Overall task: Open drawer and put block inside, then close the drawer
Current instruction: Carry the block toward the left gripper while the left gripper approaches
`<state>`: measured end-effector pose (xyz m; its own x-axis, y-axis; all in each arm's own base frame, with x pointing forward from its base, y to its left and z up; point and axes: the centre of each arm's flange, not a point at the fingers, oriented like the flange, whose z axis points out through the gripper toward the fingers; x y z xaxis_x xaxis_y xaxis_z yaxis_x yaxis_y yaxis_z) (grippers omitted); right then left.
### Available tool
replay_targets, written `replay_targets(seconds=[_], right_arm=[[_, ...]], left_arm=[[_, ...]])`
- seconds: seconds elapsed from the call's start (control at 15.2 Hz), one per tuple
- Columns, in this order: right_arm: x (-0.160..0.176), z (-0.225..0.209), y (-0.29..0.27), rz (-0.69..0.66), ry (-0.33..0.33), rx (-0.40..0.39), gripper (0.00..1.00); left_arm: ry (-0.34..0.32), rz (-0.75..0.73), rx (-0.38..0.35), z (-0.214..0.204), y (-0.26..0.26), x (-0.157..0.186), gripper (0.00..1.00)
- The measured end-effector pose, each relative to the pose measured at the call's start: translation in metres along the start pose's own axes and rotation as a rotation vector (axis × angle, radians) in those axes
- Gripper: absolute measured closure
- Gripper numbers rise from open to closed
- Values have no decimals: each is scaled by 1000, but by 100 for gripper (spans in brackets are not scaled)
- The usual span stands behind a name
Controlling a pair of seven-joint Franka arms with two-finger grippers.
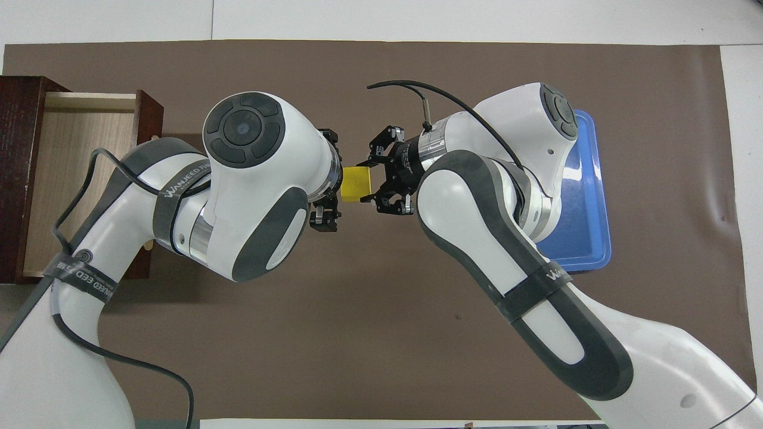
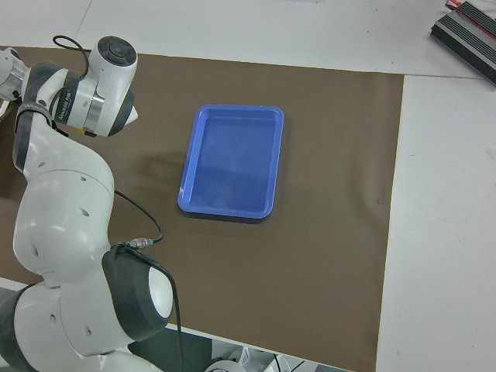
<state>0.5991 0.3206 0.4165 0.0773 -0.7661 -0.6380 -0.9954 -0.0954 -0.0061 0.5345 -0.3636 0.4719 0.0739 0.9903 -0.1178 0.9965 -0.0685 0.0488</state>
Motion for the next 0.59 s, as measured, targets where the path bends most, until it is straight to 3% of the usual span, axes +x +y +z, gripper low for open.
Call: replay_targets(seconds=[0.59], right_arm=[[-2,3,2,-4,1,-6,44]], left_arm=[[-10,-36,-13,19,-6,-12,0]])
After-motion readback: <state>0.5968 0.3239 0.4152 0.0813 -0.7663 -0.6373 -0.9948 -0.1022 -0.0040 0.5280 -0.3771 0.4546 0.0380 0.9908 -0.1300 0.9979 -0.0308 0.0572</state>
